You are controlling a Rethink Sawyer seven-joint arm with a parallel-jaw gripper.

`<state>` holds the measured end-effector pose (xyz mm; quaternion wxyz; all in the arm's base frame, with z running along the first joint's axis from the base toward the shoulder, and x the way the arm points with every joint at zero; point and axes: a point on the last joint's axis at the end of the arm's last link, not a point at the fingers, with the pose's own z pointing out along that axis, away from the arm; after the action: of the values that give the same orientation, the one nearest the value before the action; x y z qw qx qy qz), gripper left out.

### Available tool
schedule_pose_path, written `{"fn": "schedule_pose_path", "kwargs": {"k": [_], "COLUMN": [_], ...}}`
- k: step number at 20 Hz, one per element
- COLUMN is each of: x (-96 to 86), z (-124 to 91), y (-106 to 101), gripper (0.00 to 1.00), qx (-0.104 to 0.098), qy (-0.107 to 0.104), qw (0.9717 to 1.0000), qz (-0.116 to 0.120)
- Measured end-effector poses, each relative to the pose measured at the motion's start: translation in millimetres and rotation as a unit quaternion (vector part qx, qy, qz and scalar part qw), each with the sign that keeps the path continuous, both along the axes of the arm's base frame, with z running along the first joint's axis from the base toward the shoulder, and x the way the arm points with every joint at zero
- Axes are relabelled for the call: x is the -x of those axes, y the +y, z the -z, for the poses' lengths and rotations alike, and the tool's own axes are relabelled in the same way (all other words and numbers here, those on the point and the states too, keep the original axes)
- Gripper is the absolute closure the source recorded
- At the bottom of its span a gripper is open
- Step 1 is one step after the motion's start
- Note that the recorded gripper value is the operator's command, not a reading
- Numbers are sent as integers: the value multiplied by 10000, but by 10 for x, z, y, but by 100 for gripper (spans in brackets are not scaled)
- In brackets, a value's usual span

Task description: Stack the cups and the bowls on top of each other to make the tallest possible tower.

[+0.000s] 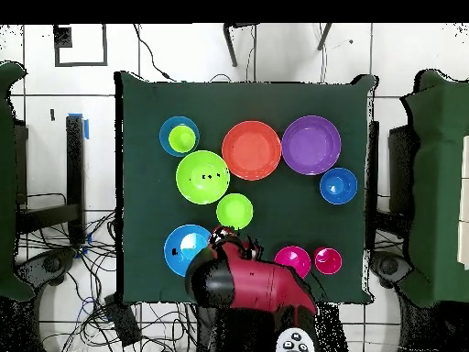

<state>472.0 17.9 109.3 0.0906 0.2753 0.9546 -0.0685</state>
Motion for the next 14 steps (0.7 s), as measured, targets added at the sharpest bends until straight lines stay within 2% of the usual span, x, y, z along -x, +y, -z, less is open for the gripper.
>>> {"fn": "schedule_pose_path", "kwargs": {"k": [2, 3, 7, 9, 14], "x": [73, 120, 215, 271, 373], "z": [81, 182, 348, 416, 498], "y": [19, 37, 53, 56, 40], "gripper": [0, 0, 0, 0, 0], "qx": [9, 32, 55, 62, 88], "qy": [-5, -39, -59, -38, 55], "qw": [9998, 9991, 9972, 9959, 9939], "qz": [-200, -430, -745, -899, -1095]}}
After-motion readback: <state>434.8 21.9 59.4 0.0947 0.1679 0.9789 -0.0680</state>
